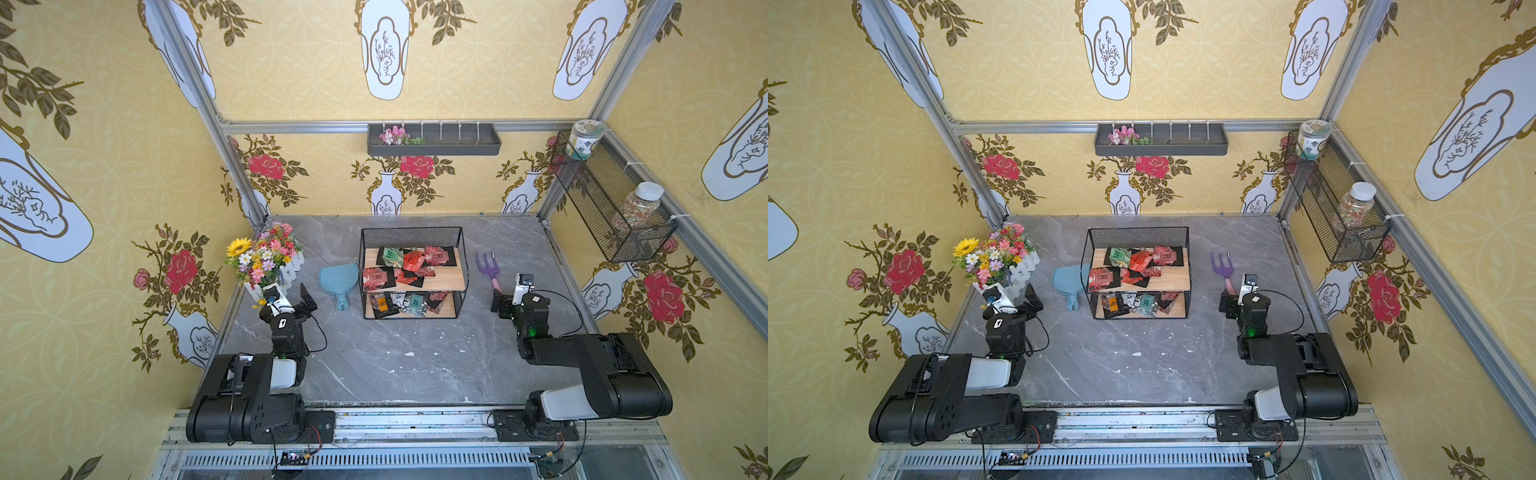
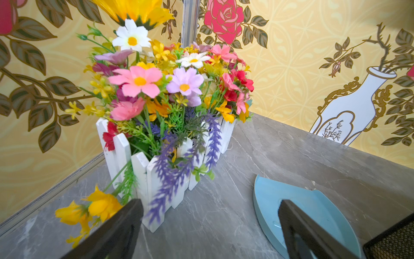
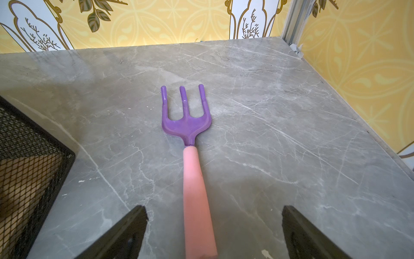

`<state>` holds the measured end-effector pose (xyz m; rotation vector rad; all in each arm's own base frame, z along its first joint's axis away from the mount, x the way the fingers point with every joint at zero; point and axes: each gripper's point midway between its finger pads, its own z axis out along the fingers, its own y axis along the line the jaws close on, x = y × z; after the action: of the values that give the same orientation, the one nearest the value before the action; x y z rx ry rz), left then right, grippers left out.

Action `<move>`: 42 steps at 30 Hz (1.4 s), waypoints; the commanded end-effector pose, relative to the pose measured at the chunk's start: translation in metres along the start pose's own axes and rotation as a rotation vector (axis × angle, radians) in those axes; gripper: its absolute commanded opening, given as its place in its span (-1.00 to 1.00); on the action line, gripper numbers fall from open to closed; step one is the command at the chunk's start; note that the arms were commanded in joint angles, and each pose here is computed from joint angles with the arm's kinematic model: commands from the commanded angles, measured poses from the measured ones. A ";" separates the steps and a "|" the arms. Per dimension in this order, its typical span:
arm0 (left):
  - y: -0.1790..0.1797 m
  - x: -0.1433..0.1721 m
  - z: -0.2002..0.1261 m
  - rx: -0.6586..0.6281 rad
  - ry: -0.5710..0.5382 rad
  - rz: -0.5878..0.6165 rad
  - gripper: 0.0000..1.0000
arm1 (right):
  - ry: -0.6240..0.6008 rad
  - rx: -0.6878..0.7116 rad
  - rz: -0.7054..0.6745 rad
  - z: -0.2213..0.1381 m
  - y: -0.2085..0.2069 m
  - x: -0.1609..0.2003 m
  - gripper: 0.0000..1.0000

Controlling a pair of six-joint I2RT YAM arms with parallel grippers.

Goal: Remove the tea bags from the shelf
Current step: Pick up the tea bag from the shelf.

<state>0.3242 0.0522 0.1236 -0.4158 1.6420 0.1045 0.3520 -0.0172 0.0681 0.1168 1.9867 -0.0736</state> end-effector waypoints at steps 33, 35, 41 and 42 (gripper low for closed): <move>-0.154 -0.199 -0.024 0.192 0.222 -0.681 1.00 | 0.011 -0.116 0.796 -0.111 0.011 -0.270 0.89; -0.180 -0.193 -0.027 0.281 0.349 -0.633 1.00 | 0.030 -0.060 0.751 -0.123 0.017 -0.275 0.67; -0.183 -0.144 -0.042 0.168 0.656 -0.520 0.86 | 0.165 0.021 0.532 -0.139 0.054 -0.273 0.45; -0.179 -0.140 -0.047 0.158 0.674 -0.514 0.80 | 0.176 0.011 0.508 -0.142 0.061 -0.271 0.44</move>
<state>0.3768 -0.0961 0.3426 -0.7268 1.8948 -0.6351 0.3586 0.0477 0.3994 0.6496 1.9400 0.4144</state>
